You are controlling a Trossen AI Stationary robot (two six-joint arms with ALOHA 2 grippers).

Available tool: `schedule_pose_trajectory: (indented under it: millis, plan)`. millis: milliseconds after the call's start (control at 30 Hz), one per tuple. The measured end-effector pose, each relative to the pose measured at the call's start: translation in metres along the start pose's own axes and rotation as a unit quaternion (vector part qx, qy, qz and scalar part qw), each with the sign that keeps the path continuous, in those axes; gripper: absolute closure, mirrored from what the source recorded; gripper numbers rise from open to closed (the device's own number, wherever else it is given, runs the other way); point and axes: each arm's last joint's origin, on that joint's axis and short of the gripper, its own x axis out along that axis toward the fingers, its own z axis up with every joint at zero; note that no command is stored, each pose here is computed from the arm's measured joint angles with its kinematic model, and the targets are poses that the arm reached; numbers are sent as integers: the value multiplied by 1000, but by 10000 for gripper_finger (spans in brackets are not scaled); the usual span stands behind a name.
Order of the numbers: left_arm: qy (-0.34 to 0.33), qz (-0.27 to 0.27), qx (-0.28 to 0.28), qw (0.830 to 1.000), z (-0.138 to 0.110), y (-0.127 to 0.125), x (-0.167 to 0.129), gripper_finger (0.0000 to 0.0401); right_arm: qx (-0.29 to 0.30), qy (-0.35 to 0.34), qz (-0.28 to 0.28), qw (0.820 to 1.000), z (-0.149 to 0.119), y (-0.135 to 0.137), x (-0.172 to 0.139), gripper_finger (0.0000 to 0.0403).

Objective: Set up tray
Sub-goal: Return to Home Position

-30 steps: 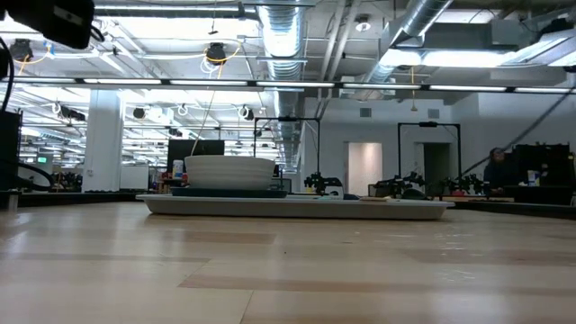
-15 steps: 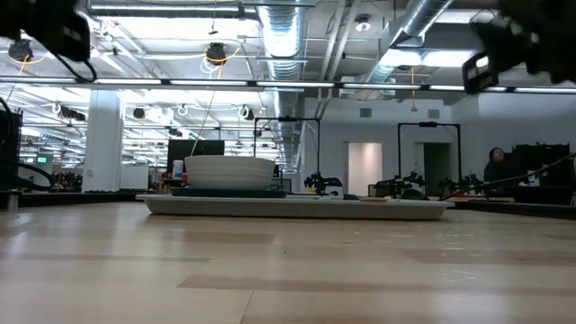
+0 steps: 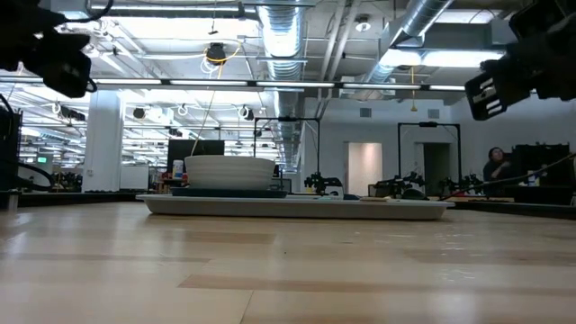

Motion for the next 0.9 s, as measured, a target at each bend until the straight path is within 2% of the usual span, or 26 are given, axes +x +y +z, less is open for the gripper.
schedule_pose_trajectory:
  millis: [200, 400, 567, 900]
  plan:
    - [3, 41, 15, 999, -1, 2, 1, 275, 1, 15, -2, 1000, -3, -1, 2, 301]
    - [5, 41, 51, 998, -2, 2, 1, 275, 3, 27, -4, 1000, -6, -1, 3, 301]
    - [5, 40, 34, 999, -2, 2, 1, 275, 3, 24, -3, 1000, -5, -1, 3, 301]
    - [6, 40, 44, 998, -2, 2, 1, 275, 3, 24, -3, 1000, -5, -1, 3, 301]
